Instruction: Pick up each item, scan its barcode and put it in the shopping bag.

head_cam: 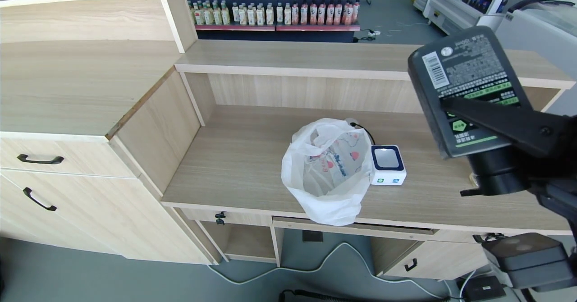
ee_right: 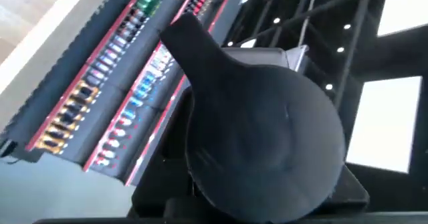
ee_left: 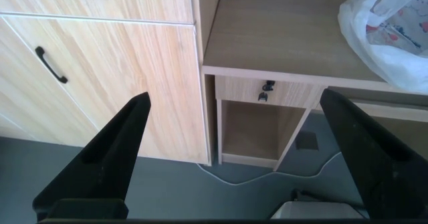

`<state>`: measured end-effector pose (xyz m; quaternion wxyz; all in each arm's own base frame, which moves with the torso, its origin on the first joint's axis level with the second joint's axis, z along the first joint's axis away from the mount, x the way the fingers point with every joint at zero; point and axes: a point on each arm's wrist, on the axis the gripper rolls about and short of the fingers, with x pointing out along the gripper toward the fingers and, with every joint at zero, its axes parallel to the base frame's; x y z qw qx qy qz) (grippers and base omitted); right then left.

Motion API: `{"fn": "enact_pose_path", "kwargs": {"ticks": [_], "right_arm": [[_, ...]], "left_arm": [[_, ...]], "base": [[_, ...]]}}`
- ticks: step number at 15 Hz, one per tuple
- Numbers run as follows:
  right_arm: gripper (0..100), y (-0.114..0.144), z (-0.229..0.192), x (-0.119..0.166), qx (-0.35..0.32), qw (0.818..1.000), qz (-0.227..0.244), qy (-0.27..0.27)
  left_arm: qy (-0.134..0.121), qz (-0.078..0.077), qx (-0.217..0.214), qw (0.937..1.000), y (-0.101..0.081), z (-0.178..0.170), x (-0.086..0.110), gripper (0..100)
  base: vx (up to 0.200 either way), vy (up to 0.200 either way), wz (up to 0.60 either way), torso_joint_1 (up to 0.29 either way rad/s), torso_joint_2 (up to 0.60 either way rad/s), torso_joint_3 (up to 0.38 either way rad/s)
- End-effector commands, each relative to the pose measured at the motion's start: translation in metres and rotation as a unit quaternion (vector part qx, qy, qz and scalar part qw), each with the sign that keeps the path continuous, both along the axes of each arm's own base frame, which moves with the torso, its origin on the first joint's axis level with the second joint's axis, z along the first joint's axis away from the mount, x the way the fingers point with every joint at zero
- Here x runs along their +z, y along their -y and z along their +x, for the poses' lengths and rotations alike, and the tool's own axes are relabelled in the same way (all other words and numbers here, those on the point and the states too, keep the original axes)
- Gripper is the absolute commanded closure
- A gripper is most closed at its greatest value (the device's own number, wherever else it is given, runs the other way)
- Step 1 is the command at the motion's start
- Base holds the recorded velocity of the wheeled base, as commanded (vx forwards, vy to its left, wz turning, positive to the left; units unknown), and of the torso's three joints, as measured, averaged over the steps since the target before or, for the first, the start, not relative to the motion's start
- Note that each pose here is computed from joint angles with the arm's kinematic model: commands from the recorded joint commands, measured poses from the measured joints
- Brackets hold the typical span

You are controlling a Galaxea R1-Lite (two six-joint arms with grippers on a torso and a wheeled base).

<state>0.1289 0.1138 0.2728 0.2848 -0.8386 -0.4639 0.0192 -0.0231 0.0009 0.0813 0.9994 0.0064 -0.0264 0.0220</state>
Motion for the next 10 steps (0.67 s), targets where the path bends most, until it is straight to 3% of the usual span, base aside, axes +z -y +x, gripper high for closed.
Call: {"fn": "enact_pose_path", "kwargs": {"ticks": [1,4,10], "right_arm": [[100,-0.044,-0.006,-0.008,0.09,0.996,-0.002,0.02],[100,-0.054,-0.02,-0.019,0.147,0.989,-0.017,0.01],[100,-0.052,-0.023,-0.027,0.163,0.986,-0.028,-0.013]], "left_arm": [[0.0,0.0,0.0,1.0,0.0,0.0,0.0,0],[0.0,0.0,0.0,1.0,0.0,0.0,0.0,0],[0.0,0.0,0.0,1.0,0.0,0.0,0.0,0]], "base": [[0.0,0.0,0.0,0.0,0.0,0.0],[0.0,0.0,0.0,0.0,0.0,0.0],[0.0,0.0,0.0,0.0,0.0,0.0]]}}
